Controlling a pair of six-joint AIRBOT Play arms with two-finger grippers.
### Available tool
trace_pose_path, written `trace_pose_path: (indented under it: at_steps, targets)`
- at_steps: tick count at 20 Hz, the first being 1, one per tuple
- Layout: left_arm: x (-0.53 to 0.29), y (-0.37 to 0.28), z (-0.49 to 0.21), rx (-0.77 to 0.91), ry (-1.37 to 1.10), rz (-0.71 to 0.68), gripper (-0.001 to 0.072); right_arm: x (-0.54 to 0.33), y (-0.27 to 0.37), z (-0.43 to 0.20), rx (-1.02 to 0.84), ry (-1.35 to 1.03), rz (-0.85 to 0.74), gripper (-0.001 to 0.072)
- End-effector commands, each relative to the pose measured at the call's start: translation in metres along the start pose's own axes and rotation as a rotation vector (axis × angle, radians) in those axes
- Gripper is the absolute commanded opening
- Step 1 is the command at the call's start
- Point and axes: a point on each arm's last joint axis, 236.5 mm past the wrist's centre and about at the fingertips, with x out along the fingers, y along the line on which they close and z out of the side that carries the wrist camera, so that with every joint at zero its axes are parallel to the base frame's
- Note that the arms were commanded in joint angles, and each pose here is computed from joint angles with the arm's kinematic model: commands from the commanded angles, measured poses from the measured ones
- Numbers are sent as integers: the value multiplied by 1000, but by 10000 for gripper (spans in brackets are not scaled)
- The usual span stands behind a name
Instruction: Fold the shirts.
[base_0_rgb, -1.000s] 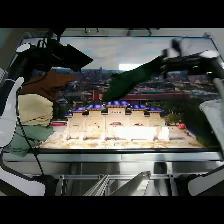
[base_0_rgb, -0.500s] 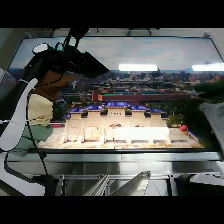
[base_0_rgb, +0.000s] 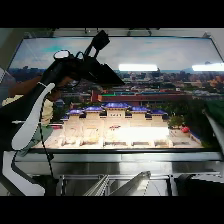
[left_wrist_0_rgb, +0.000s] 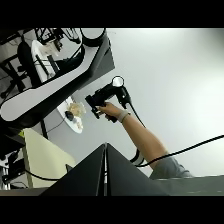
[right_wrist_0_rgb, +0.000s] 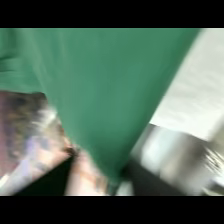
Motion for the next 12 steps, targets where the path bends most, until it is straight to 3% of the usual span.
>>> trace_pose_path:
  at_steps: [1,5,6,7,8,10,12]
  targets:
    - [5,15,-2,-36,11,-17,0,7,-47,-17,118,92,-162,684]
    - [-5,17,4,-37,-22,-13,0,7,-38,-18,129,89,-129,678]
    - [-10,15,7,-33,-37,-15,0,9,-24,-19,114,96,-88,576]
    - [-15,10,11,-24,-60,-33,-1,13,-3,-20,84,107,-26,178]
    - [-19,3,17,-12,-89,-57,-1,15,28,-21,40,109,71,32]
    - [-32,-8,32,20,-159,-34,-2,14,107,-29,-116,105,299,16]
    - [-48,-10,42,45,-218,96,-3,4,186,-47,-306,49,480,16]
